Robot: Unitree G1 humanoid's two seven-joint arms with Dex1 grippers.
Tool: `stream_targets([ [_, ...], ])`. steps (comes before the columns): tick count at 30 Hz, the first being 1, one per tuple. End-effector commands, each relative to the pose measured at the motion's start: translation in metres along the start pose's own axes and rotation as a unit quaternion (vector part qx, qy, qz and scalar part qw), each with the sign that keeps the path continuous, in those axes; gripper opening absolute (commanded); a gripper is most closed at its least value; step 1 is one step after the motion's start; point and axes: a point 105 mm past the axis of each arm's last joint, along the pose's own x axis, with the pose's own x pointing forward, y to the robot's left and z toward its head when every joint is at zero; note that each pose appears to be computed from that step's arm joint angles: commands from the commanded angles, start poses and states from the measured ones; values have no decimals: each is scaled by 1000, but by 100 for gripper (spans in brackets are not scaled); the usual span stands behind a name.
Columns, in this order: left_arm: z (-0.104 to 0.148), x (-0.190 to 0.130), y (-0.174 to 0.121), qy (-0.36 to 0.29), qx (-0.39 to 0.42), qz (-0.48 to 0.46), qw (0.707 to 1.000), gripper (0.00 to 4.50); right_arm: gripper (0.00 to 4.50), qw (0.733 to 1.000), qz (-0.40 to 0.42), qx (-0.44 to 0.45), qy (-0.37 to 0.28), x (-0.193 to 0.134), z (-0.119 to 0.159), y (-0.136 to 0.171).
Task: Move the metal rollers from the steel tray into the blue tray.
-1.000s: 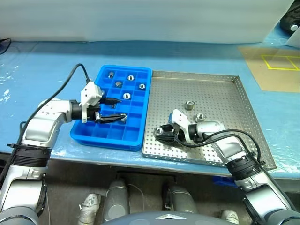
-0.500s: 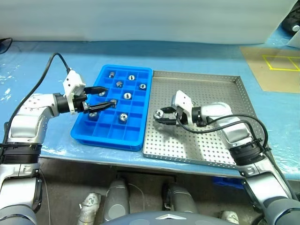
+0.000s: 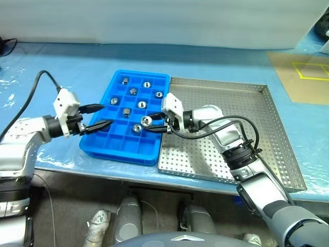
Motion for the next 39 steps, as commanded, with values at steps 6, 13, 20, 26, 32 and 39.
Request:
stream_targets([
  [6, 17, -13, -6, -9, 30, 22, 999, 362, 166, 999, -15, -35, -5, 5, 4, -16],
  [13, 19, 7, -19, -26, 29, -5, 999, 362, 166, 996, -78, -45, -3, -11, 4, -45],
  [20, 20, 20, -20, -34, 30, -19, 999, 362, 166, 991, -126, -48, -8, -19, 8, -64],
  [26, 20, 25, -21, -37, 30, -26, 999, 362, 166, 992, -119, -38, 3, -17, -5, -56],
  [32, 20, 27, -20, -36, 30, -30, 998, 362, 166, 990, -139, -26, 9, -20, -14, -60],
  [39, 23, 30, -18, -36, 32, -36, 998, 362, 303, 986, -165, -14, -3, -18, -16, -64],
])
